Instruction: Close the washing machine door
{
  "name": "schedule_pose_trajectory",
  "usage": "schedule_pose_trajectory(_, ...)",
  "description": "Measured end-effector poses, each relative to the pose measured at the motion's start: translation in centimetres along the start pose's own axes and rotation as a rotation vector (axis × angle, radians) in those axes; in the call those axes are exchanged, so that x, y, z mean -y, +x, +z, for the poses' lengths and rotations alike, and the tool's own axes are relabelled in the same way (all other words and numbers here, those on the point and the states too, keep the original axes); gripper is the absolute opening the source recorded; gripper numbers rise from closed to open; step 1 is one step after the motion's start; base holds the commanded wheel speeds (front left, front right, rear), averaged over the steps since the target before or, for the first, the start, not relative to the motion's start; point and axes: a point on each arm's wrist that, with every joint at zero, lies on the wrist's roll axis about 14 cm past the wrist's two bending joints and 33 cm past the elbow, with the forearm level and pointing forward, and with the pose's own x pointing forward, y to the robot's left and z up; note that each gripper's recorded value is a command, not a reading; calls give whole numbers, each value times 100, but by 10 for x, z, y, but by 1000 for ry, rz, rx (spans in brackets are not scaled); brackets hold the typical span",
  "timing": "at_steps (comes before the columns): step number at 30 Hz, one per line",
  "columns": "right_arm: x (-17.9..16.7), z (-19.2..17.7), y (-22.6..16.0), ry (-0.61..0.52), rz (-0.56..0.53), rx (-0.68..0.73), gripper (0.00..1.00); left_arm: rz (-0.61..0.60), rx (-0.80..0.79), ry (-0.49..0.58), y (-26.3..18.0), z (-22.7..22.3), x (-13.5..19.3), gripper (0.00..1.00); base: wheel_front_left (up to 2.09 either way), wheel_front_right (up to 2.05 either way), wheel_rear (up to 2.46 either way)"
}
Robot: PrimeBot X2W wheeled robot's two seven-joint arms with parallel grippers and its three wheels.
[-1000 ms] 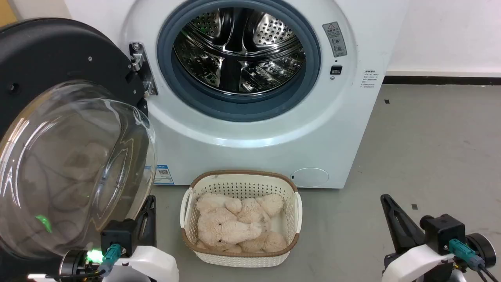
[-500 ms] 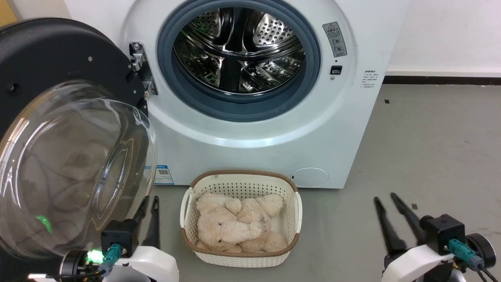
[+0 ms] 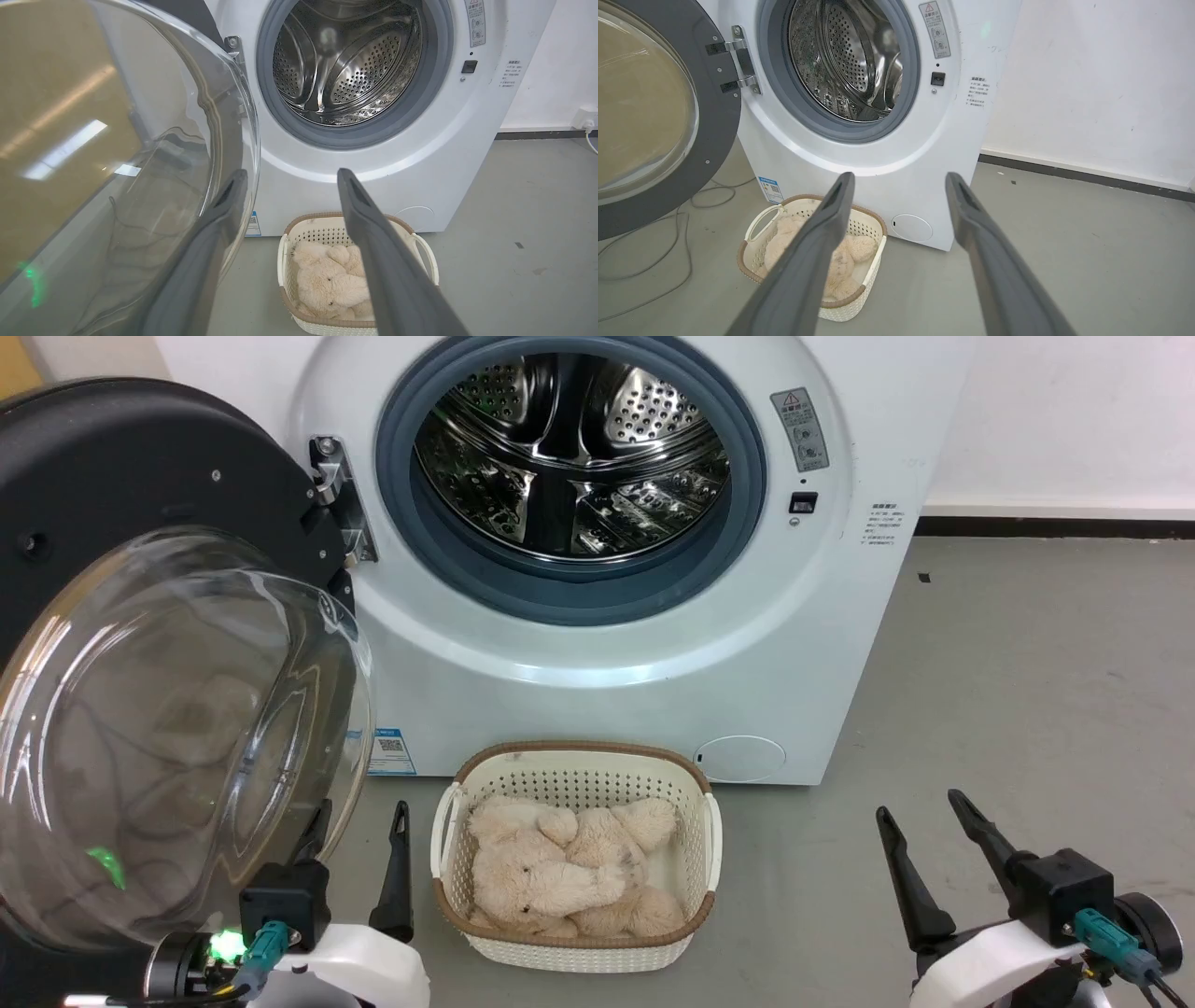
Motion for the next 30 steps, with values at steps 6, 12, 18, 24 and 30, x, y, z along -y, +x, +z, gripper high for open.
schedule_pose_trajectory(6, -3, 1, 2, 1, 10, 10, 100, 9, 12, -15, -2, 2, -3, 100, 0, 0, 0)
schedule_pose_trajectory(12, -8, 4, 5, 9, 27, 27, 100, 26, 27, -24, -5, 4, -8, 100, 0, 0, 0)
schedule_pose_trajectory(18, -16, 7, 9, 17, 51, 42, 100, 48, 39, -32, -10, 6, -15, 100, 0, 0, 0)
schedule_pose_trajectory(24, -25, 10, 13, 20, 79, 58, 100, 77, 53, -40, -16, 8, -23, 100, 0, 0, 0)
schedule_pose_trajectory(30, -37, 12, 17, 24, 114, 72, 100, 109, 71, -47, -24, 10, -33, 100, 0, 0, 0)
